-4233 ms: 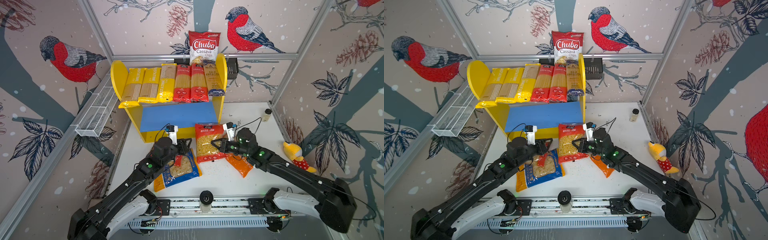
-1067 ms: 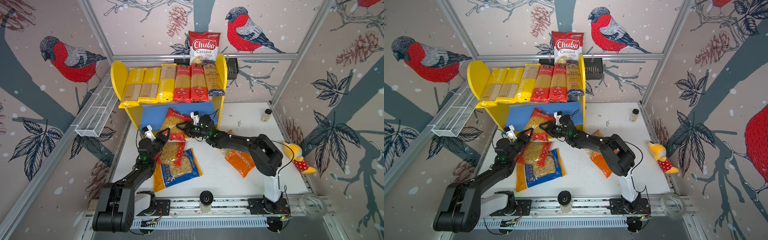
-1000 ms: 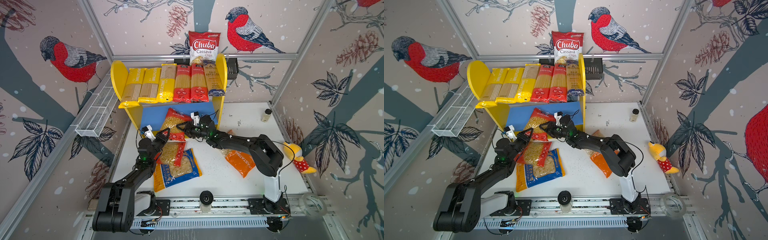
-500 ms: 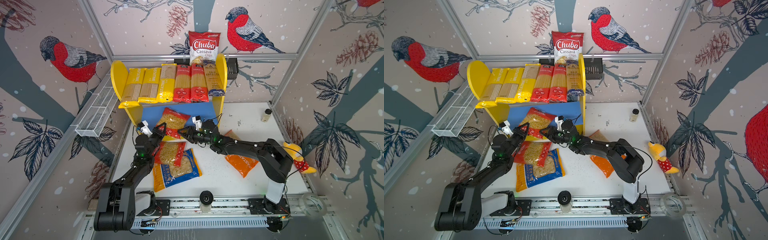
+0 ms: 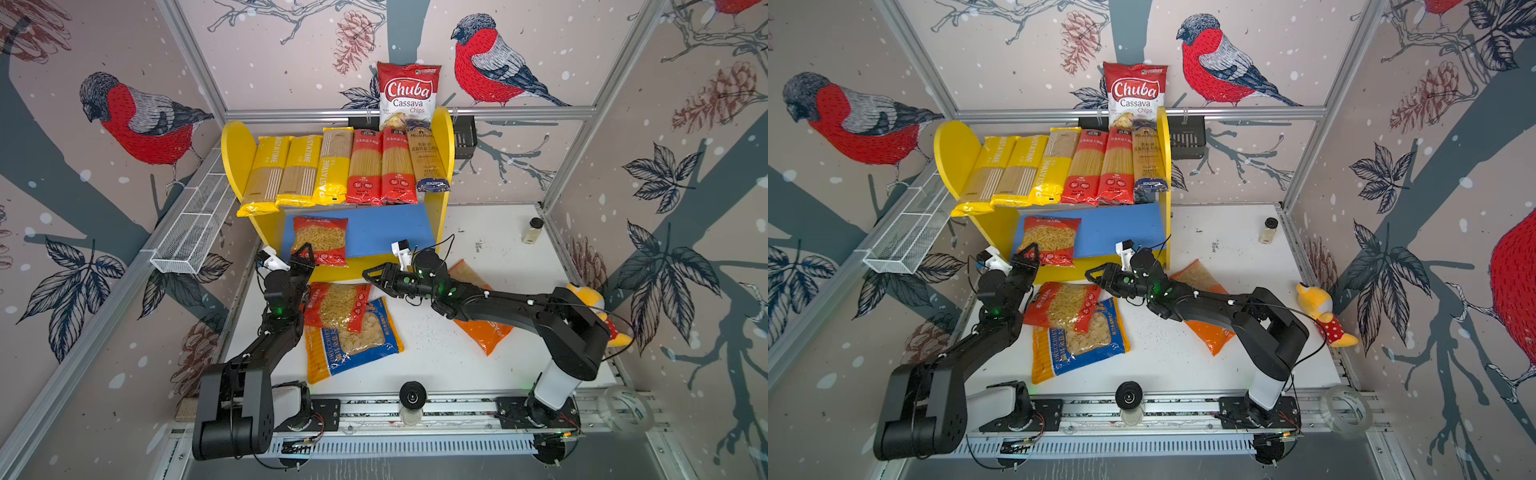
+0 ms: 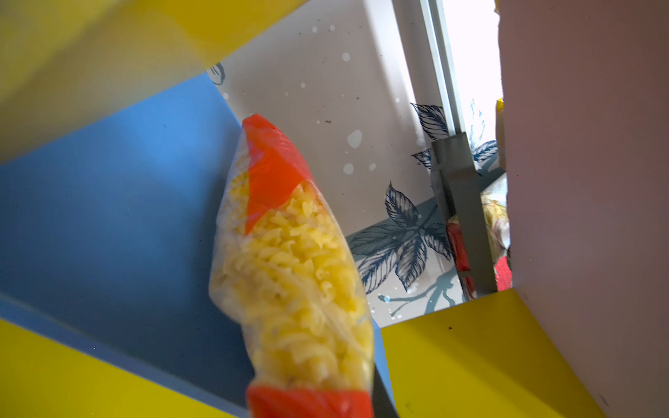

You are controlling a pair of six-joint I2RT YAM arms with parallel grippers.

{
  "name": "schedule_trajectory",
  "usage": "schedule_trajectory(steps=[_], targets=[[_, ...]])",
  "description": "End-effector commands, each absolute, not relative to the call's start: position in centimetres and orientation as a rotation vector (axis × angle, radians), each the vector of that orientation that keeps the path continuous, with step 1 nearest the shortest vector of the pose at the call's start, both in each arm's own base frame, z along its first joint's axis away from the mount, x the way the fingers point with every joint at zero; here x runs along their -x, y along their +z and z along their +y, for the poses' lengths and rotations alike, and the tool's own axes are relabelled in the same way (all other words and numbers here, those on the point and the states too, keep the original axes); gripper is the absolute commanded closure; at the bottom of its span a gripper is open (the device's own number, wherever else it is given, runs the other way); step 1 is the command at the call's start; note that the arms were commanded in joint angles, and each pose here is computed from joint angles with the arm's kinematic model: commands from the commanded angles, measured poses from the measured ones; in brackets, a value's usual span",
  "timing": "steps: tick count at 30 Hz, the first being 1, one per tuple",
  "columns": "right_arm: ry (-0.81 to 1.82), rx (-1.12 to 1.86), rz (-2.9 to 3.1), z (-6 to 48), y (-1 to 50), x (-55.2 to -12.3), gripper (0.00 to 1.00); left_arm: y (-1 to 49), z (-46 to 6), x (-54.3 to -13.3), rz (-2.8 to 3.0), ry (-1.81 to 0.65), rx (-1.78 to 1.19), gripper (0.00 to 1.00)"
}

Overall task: Arrange pasta packages on shelves
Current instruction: Place the pasta bag on the shelf.

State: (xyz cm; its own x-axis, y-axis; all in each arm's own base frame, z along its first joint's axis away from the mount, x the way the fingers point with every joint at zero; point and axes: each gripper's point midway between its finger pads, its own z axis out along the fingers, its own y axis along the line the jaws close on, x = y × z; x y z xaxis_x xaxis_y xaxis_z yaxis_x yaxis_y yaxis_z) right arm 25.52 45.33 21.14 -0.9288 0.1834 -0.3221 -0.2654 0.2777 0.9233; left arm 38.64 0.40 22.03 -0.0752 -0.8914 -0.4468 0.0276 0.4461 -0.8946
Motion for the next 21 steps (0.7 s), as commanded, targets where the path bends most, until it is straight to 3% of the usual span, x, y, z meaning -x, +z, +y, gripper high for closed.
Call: schedule_trajectory(steps=[1,7,11,14,18,21], targets=[[1.695,0.103,2.169,45.4,21.5,-25.1,0.46,22.7,0.9,-39.2,1.418,-0.876,0.775,0.99],[1.686,0.099,2.188,45.3,20.9,-25.0,0.47,20.5,0.4,-39.8,1.445,-0.920,0.803,0.98],[1.683,0.101,2.192,45.4,20.8,-24.9,0.47,20.5,-0.3,-40.5,1.464,-0.953,0.781,0.92],[1.680,0.095,2.191,45.4,20.7,-24.9,0.47,19.7,-0.5,-40.3,1.493,-0.958,0.792,0.81],[1.680,0.090,2.197,45.3,20.3,-24.8,0.47,19.0,-1.0,-39.7,1.549,-0.961,0.799,0.55],[1.686,0.091,2.199,45.4,20.2,-24.8,0.47,18.5,-1.2,-38.8,1.564,-0.959,0.821,0.46]])
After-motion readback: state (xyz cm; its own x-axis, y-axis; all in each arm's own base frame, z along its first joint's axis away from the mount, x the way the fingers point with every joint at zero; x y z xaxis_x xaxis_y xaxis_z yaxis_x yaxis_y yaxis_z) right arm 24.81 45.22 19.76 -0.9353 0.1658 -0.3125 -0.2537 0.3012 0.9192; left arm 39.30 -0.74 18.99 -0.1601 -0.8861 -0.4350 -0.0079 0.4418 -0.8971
